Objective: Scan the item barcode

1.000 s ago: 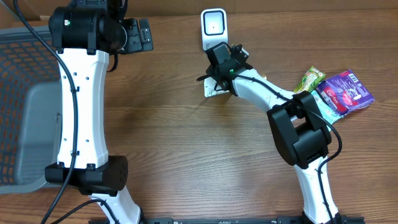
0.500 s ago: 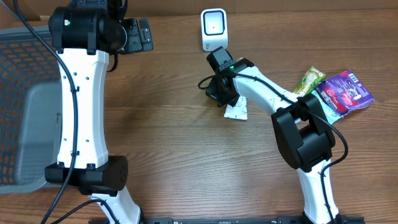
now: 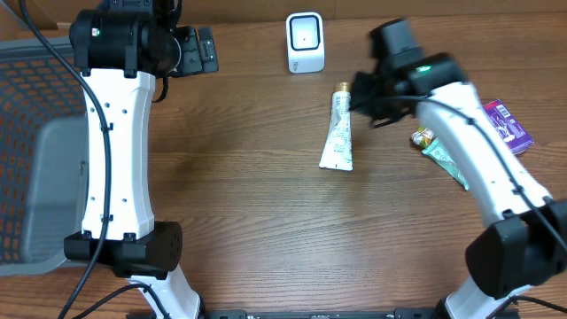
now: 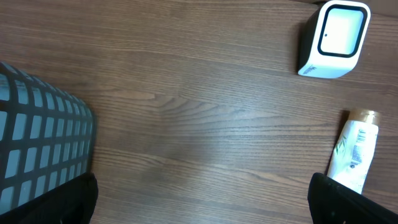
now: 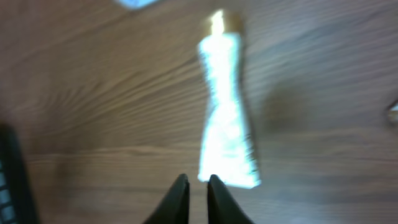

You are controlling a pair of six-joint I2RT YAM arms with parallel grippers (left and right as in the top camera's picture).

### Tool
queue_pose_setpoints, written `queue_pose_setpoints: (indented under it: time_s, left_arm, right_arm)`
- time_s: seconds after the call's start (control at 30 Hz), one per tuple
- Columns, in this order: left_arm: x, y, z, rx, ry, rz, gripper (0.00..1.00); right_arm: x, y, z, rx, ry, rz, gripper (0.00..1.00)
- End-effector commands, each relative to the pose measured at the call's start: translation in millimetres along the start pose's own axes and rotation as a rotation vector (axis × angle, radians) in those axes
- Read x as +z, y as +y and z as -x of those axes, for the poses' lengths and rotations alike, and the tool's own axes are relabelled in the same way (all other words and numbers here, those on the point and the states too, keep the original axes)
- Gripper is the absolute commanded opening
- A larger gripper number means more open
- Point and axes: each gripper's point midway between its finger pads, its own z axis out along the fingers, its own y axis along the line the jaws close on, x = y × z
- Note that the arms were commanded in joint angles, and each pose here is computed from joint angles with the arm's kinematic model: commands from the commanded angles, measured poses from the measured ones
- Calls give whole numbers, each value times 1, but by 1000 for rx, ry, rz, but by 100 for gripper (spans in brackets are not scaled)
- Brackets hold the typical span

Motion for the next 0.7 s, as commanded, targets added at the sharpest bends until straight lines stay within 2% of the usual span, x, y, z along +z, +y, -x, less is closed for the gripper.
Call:
queue_pose_setpoints:
  time_s: [0.0,0.03,0.1,0.23,0.4,0.57,0.67]
  left_arm:
    - [1,-3,1,8,-2,-2,100]
    - [1,-3,1,8,-2,-2,99]
    - [1,-3,1,8,-2,-2,100]
    - [1,-3,1,8,-2,-2,100]
    - [1,-3,1,8,-2,-2,100]
    - [1,-3,1,8,-2,-2,100]
    - [1,-3,1,8,-2,-2,100]
  right_arm:
    - [22,-21,-7,-98,87,37,32]
    - [27,-24,-11,-110,107,63,49]
    - [37,-28,-17,-125,131,103,64]
    - [63,-31,-30,-138,137,171,75]
    - [95,-40,-43,-148,118,209,75]
    - [121,-37,-57,-215,157,299,81]
    - [141,-35,-63,-235,188,353,82]
